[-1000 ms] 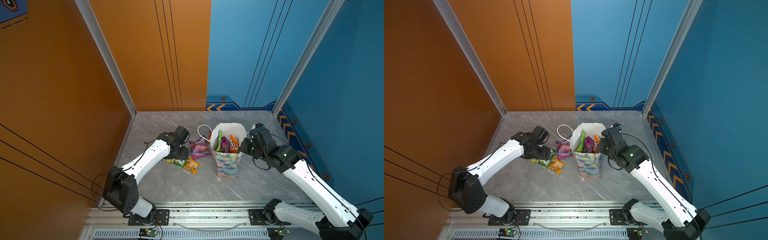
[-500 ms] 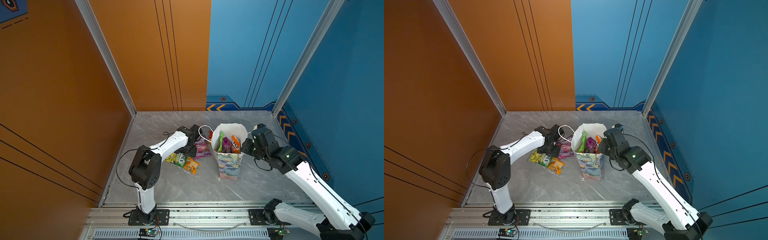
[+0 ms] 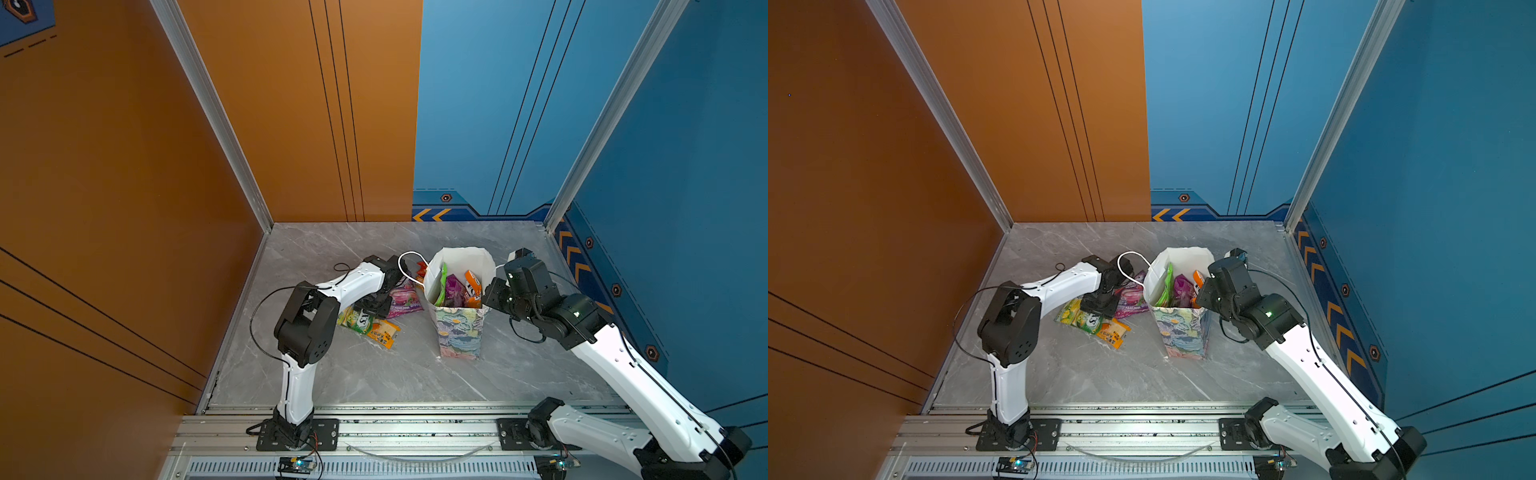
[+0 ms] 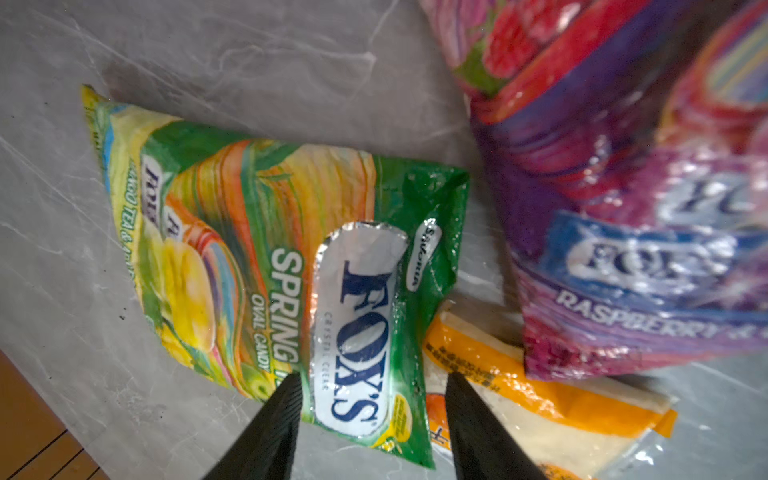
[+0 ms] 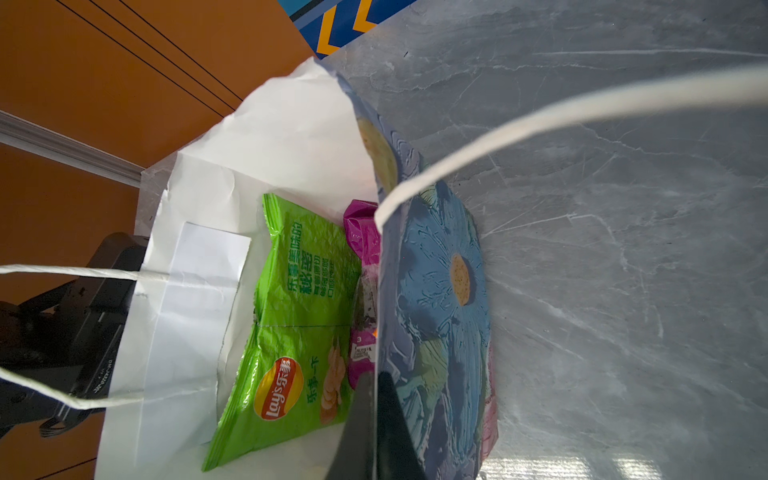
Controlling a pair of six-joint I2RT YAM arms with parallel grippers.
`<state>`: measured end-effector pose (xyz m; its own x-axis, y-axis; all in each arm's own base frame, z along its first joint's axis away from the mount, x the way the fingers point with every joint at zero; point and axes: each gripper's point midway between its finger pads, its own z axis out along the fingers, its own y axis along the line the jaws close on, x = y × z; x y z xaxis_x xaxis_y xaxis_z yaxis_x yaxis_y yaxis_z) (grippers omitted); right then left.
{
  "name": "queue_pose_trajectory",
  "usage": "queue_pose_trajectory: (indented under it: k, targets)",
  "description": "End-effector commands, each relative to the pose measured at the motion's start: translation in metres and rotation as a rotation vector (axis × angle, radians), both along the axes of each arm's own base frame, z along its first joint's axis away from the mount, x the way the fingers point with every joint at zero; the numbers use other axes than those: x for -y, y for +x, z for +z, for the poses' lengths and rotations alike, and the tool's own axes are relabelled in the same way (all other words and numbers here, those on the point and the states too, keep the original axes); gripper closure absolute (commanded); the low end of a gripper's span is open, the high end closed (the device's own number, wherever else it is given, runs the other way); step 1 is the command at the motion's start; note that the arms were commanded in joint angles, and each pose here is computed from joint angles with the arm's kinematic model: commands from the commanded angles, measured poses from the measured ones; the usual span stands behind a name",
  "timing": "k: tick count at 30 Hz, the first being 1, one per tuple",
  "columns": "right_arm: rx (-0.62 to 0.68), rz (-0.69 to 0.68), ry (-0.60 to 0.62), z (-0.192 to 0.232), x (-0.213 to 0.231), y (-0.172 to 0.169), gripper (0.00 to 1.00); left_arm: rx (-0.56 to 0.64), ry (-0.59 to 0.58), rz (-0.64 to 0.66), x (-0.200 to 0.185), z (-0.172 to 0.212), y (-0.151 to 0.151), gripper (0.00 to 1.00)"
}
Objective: Place the snacks into the paper bag
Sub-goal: 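Lower the left gripper and pinch the Spring Tea bag's edge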
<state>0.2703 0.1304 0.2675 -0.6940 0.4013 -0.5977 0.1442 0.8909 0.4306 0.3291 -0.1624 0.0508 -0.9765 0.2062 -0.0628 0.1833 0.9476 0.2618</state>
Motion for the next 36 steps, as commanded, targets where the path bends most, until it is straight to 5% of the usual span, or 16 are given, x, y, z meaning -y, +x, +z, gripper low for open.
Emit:
queue_pose_trajectory:
  k: [1, 14, 24, 36]
  targets:
    - [0.062, -0.002, 0.021, 0.013, 0.001, 0.004, 1.00, -0.016, 0.049, 0.021, -0.009, -0.006, 0.001, 0.45]
    - [0.051, 0.001, 0.023, 0.009, 0.000, 0.004, 1.00, -0.027, 0.053, 0.057, -0.017, -0.020, 0.006, 0.49]
    - [0.046, 0.006, 0.025, 0.007, -0.002, 0.004, 1.00, 0.004, 0.027, 0.111, -0.025, -0.022, 0.011, 0.71]
    - [0.054, 0.007, 0.029, 0.012, -0.002, 0.004, 1.00, -0.048, 0.023, 0.130, -0.031, -0.042, 0.006, 0.67]
